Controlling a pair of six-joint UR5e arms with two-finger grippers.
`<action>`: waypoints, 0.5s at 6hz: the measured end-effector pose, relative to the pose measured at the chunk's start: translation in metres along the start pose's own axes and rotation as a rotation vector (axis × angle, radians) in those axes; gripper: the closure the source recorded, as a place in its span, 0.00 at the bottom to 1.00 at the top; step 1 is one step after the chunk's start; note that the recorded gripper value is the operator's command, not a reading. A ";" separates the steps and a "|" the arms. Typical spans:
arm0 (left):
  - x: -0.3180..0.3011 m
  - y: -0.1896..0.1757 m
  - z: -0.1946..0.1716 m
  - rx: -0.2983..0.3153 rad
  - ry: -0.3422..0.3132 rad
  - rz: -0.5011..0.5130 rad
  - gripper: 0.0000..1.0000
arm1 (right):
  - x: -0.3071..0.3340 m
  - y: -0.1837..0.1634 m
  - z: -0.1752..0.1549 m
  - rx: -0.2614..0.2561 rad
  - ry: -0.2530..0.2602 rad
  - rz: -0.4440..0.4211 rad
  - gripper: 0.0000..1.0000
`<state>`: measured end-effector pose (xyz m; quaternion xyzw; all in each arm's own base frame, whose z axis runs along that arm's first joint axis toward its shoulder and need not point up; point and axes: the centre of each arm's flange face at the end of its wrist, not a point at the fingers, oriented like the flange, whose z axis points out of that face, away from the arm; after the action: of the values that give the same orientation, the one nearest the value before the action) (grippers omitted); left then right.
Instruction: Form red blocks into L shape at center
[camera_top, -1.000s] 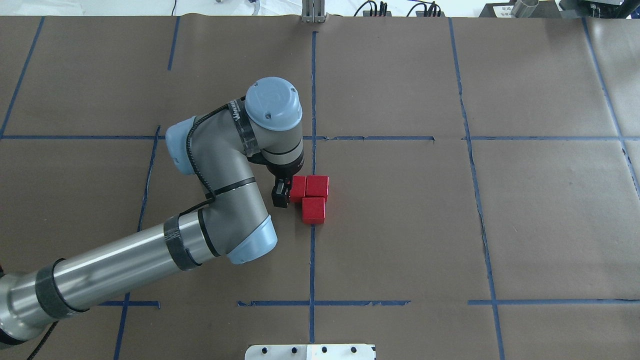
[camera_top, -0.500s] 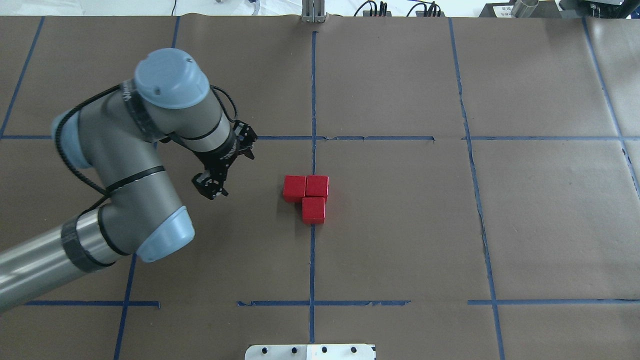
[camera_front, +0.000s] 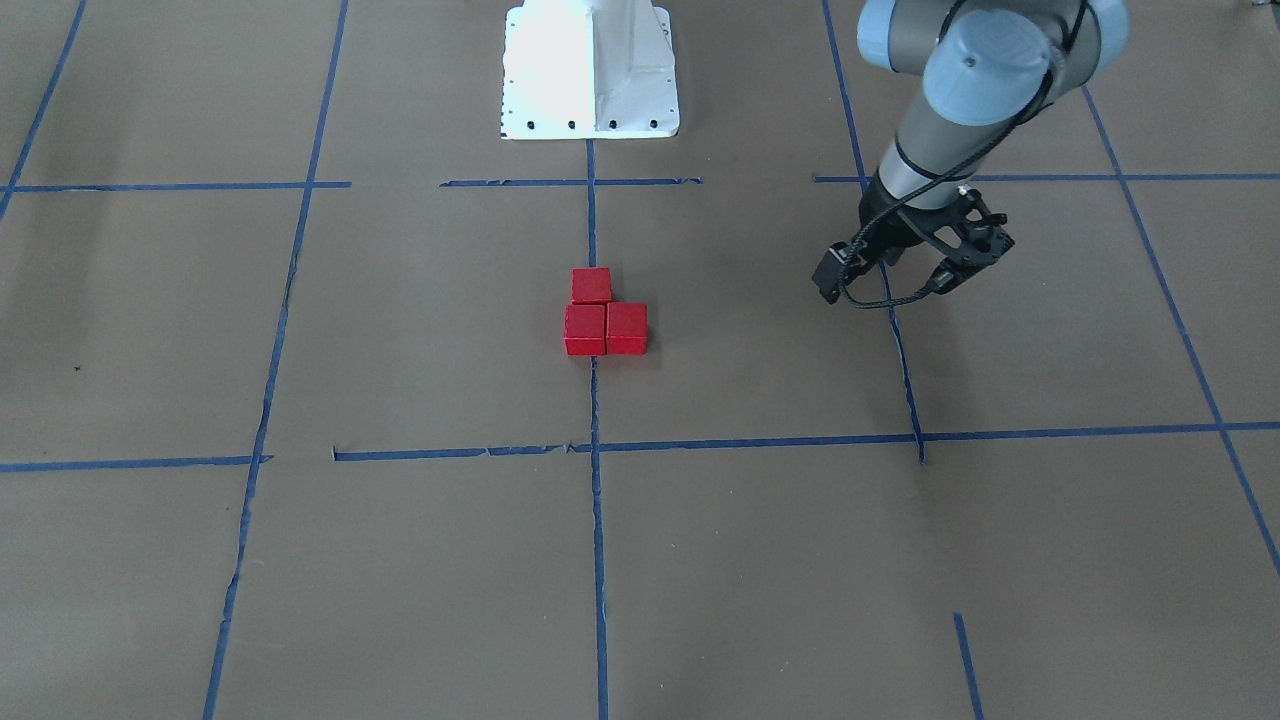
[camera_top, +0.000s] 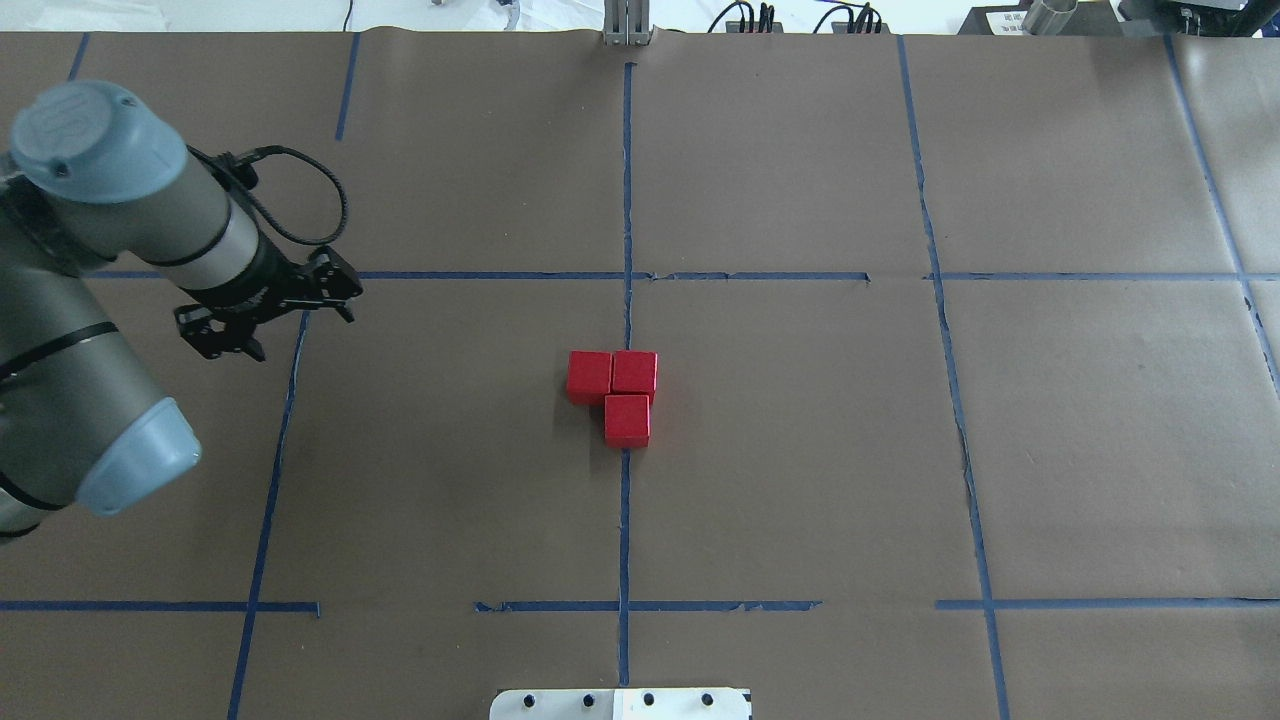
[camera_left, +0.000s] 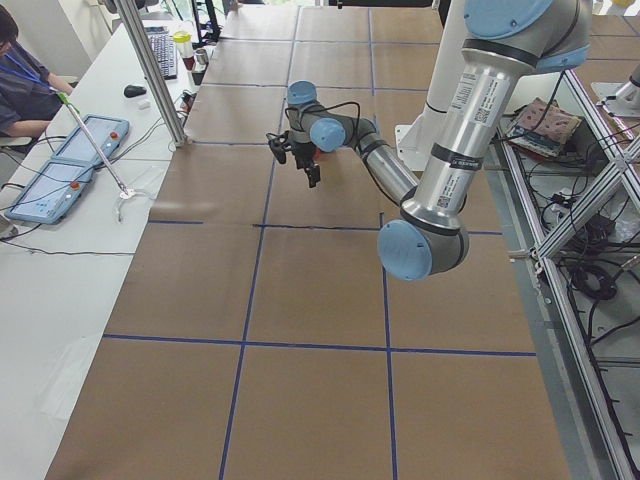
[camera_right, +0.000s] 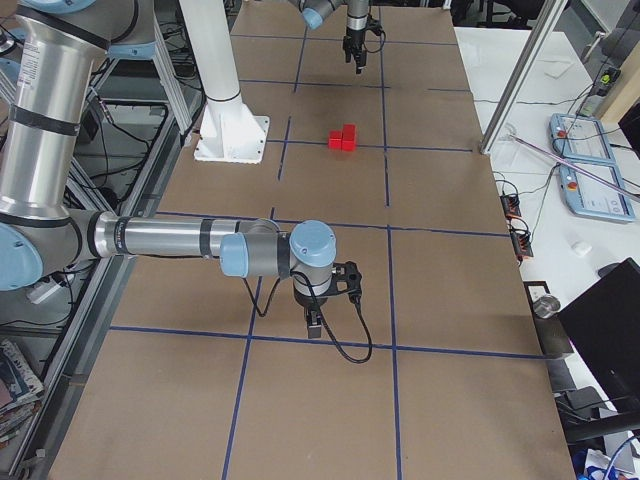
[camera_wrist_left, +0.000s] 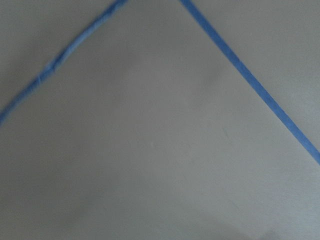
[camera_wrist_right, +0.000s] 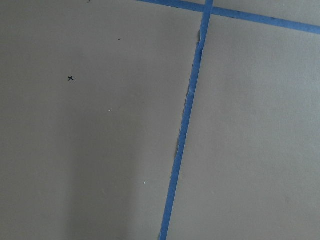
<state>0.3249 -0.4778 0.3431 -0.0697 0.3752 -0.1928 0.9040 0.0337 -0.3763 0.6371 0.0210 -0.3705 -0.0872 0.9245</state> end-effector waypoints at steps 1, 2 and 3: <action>-0.057 -0.039 -0.006 0.005 -0.027 0.145 0.00 | 0.000 0.000 0.000 0.001 0.000 -0.001 0.00; -0.123 -0.077 -0.016 0.007 -0.054 0.278 0.00 | 0.000 -0.001 0.000 0.001 0.001 -0.001 0.00; -0.192 -0.110 -0.031 0.013 -0.076 0.390 0.00 | 0.000 -0.001 0.000 0.001 0.002 -0.001 0.00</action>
<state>0.1468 -0.5006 0.4761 0.0030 0.3460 -0.0137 0.9381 0.0334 -0.3773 0.6366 0.0217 -0.3696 -0.0876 0.9248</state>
